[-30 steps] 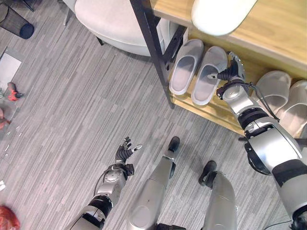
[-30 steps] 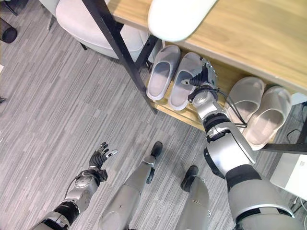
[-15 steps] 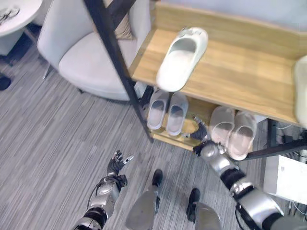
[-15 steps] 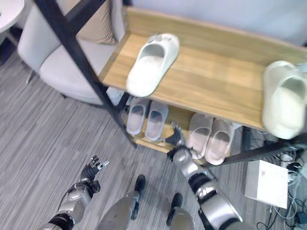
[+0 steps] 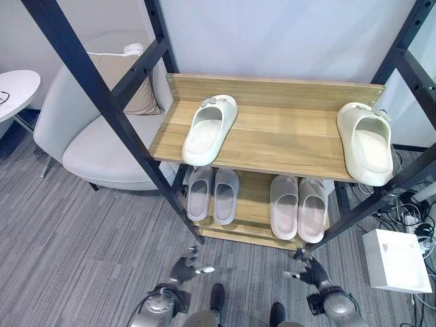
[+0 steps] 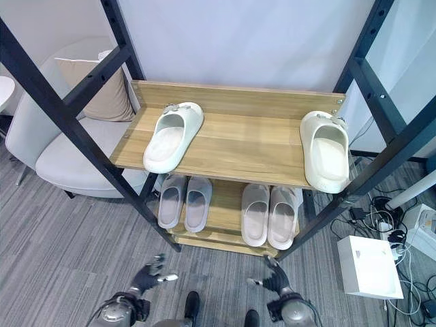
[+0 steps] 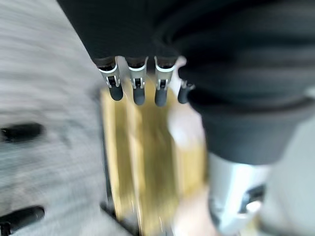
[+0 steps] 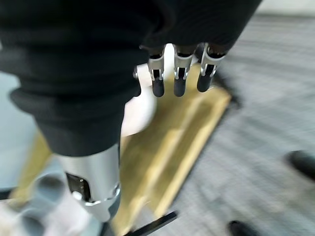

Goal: Arrange the slippers neatly on the shoe rack.

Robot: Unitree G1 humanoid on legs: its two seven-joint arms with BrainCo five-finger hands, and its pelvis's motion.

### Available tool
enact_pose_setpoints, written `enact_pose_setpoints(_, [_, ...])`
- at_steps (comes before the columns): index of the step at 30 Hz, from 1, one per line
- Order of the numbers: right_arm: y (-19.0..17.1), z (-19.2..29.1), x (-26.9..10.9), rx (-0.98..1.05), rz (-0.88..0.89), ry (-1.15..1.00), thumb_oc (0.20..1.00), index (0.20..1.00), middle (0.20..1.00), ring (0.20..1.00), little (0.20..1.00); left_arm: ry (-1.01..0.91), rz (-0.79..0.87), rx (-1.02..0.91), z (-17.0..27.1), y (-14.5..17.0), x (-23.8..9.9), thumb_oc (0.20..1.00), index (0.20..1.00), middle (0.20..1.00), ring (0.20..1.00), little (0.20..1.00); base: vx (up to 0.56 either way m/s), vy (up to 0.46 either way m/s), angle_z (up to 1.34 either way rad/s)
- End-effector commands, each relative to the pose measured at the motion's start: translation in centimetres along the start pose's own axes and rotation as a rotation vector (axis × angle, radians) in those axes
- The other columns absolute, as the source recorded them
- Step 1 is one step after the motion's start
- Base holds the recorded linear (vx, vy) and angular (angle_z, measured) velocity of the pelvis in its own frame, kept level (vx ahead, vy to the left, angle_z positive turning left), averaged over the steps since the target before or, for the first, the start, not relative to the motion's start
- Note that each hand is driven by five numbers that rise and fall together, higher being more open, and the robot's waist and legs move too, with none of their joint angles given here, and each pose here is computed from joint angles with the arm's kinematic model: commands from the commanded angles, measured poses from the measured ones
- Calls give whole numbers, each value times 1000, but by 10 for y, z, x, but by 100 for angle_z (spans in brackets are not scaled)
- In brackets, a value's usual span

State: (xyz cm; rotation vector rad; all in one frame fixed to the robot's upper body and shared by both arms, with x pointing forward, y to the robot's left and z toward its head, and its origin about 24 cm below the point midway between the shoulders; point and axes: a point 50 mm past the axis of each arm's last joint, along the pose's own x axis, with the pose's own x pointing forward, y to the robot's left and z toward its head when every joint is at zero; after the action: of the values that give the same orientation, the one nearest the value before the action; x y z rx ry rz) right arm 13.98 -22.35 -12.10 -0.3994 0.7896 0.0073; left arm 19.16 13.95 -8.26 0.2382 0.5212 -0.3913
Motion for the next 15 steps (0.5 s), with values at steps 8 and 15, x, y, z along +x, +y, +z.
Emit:
enact_pose_setpoints(8, [-15,10,13,14,-80,10,1000,1000,1000,1000,1000,-503,-406,376,140,-58,23,1000,1000,1000,1000,1000,18,-27,-28])
enact_pose_setpoints(15, [-10,22,13,-2,-44,-46,1000,1000,1000,1000,1000,-816,-587,388,215,-77,-12,1000,1000,1000,1000,1000,2,-12,-2])
